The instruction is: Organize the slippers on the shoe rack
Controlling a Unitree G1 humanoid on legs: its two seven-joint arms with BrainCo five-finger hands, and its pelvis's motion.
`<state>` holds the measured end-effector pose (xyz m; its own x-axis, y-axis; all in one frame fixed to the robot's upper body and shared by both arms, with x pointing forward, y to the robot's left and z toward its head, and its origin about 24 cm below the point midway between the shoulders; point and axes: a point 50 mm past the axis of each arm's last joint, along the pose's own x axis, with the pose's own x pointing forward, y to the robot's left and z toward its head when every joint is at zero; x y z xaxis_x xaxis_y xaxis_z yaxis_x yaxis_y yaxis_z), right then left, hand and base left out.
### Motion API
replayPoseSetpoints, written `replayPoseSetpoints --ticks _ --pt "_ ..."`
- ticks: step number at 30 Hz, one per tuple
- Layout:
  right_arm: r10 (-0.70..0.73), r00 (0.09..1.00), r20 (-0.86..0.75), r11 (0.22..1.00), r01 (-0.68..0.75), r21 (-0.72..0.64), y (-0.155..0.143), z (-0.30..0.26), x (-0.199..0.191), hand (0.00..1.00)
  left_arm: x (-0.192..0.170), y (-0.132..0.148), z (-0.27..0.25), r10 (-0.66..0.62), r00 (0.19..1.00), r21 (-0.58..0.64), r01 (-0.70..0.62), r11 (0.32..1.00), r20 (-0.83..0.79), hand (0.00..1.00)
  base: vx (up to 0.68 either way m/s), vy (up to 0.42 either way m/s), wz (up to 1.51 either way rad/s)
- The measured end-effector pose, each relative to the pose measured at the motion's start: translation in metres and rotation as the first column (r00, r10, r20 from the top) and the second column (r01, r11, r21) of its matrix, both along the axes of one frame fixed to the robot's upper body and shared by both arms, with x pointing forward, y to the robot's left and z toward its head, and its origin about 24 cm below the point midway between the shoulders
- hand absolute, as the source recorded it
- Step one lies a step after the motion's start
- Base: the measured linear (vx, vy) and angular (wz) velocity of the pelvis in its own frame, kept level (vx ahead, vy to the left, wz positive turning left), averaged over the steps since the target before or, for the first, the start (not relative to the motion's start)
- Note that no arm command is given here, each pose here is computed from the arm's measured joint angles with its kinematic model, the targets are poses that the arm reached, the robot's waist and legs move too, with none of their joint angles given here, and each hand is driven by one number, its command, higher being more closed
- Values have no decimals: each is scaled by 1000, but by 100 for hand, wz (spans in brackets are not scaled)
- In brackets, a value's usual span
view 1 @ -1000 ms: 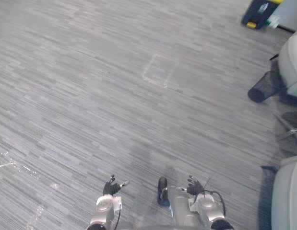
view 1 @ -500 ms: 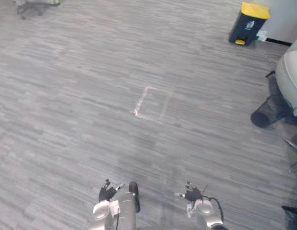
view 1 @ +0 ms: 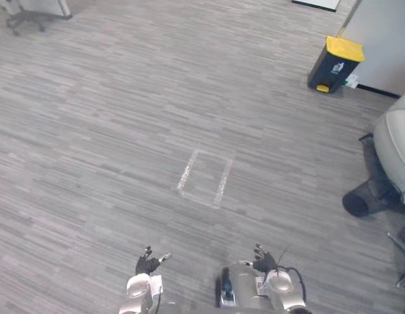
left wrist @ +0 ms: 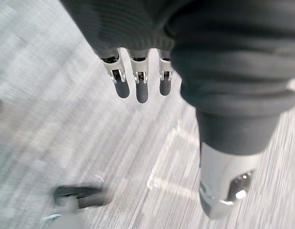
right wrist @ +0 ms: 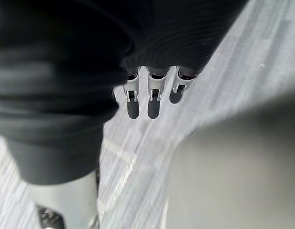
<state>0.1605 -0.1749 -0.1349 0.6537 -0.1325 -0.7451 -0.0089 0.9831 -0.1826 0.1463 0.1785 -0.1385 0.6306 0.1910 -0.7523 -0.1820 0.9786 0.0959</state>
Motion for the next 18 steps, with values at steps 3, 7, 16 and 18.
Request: replayPoseSetpoints --ticks 3,7,16,18 --pt "-22 1000 13 1000 22 3 -2 2 2 0 -4 -10 -3 13 1000 -29 -13 999 -15 0 504 -201 -1" --pt "-23 1000 -14 1000 23 1 -1 -1 -7 0 -8 -11 0 63 998 -57 -62 996 13 0 560 -139 -13" --pt "-48 995 -89 999 49 7 -1 -11 -22 0 -2 -11 4 37 998 -55 -34 998 45 0 542 132 -85" --pt "-43 994 -99 999 45 21 5 -12 -22 0 2 -3 4 3 999 -22 -2 1000 34 0 525 273 -48"
